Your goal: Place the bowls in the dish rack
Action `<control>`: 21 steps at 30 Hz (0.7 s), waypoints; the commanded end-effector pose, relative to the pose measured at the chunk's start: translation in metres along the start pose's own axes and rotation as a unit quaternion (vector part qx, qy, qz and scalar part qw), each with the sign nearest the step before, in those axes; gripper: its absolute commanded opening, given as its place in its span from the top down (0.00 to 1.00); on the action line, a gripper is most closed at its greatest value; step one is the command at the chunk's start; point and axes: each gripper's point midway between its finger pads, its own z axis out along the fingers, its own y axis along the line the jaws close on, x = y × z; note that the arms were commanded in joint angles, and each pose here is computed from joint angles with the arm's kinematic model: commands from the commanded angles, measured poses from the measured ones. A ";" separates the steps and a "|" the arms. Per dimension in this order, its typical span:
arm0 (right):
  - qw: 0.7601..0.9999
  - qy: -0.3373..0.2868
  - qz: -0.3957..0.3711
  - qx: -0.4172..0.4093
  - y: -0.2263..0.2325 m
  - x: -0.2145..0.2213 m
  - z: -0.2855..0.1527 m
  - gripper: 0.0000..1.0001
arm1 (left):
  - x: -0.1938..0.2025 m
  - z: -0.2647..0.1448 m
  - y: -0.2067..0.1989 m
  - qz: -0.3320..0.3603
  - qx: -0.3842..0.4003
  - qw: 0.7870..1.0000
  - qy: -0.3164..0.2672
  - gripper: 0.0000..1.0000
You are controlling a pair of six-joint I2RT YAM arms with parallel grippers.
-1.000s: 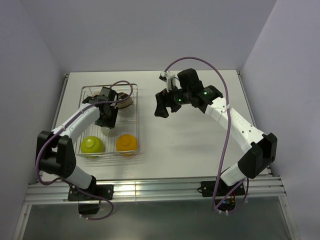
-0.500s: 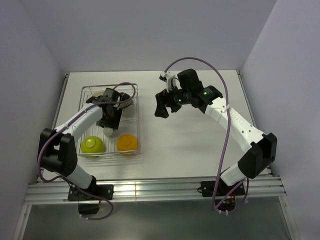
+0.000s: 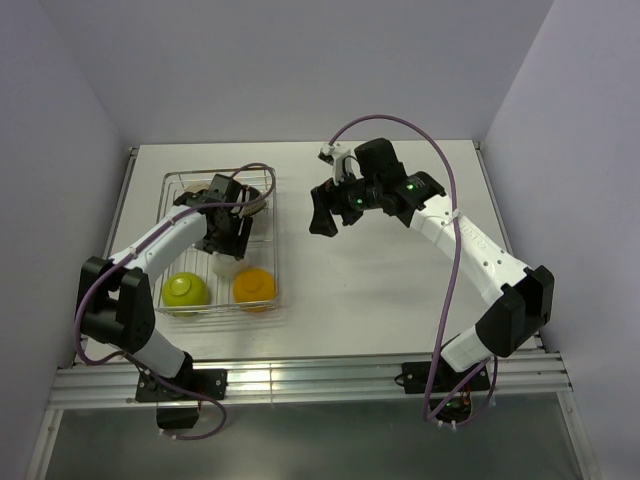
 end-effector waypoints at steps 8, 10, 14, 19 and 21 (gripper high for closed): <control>1.000 0.003 -0.004 0.005 -0.003 0.004 -0.001 0.08 | -0.026 -0.022 -0.007 -0.001 0.025 0.998 -0.058 0.31; 1.000 0.001 -0.003 0.005 -0.003 0.004 -0.002 0.08 | -0.033 -0.025 -0.006 0.000 0.023 0.997 -0.072 0.33; 1.000 -0.004 0.002 0.008 -0.004 0.001 -0.006 0.09 | -0.040 -0.031 -0.013 0.015 0.046 0.995 -0.087 0.36; 0.999 -0.017 0.027 0.005 -0.021 -0.005 -0.022 0.08 | -0.065 -0.077 -0.032 0.044 0.119 0.977 -0.172 0.31; 0.998 -0.033 0.044 0.009 -0.031 -0.012 -0.033 0.08 | -0.078 -0.103 -0.045 0.053 0.162 0.963 -0.208 0.28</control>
